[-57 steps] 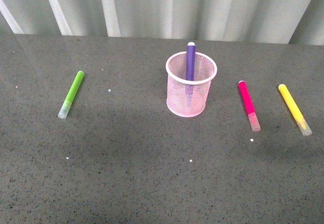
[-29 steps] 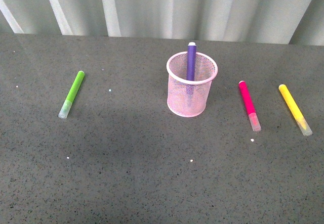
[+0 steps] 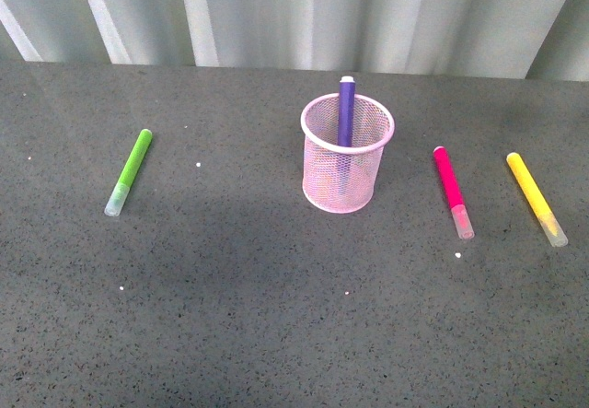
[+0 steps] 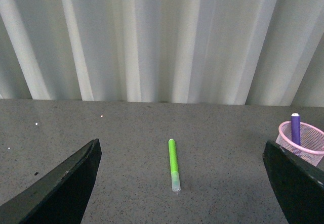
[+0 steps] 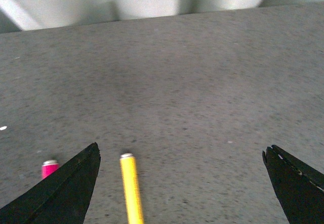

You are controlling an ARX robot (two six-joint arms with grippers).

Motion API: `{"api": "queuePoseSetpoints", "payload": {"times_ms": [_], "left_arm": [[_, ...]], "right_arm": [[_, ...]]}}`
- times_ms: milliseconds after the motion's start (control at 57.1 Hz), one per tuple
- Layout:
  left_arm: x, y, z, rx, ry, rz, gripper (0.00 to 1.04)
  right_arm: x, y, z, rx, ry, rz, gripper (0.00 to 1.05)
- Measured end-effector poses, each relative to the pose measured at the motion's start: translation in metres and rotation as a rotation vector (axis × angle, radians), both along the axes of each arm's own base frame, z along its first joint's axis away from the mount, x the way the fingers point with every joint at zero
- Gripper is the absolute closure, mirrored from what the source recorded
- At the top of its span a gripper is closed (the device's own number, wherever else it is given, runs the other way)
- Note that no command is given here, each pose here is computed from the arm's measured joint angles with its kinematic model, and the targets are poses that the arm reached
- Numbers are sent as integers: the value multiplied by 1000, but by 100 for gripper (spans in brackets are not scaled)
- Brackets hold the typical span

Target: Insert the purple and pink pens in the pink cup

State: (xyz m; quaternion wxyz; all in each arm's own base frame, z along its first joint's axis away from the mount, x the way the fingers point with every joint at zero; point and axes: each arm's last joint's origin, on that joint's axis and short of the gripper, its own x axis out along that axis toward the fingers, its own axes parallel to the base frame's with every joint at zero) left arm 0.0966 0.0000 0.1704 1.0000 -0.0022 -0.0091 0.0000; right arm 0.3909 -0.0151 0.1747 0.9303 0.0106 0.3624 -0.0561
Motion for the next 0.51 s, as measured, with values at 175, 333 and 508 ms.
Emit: {"api": "queuePoseSetpoints", "payload": {"times_ms": [175,333,508], "left_arm": [[0,0,0,0,0,0,7],[0,0,0,0,0,0,7],[0,0,0,0,0,0,7]], "right_arm": [[1,39,-21,40,36,147,7],[0,53,-57,70,104,182,7],[0,63,-73,90,114,217,7]]}}
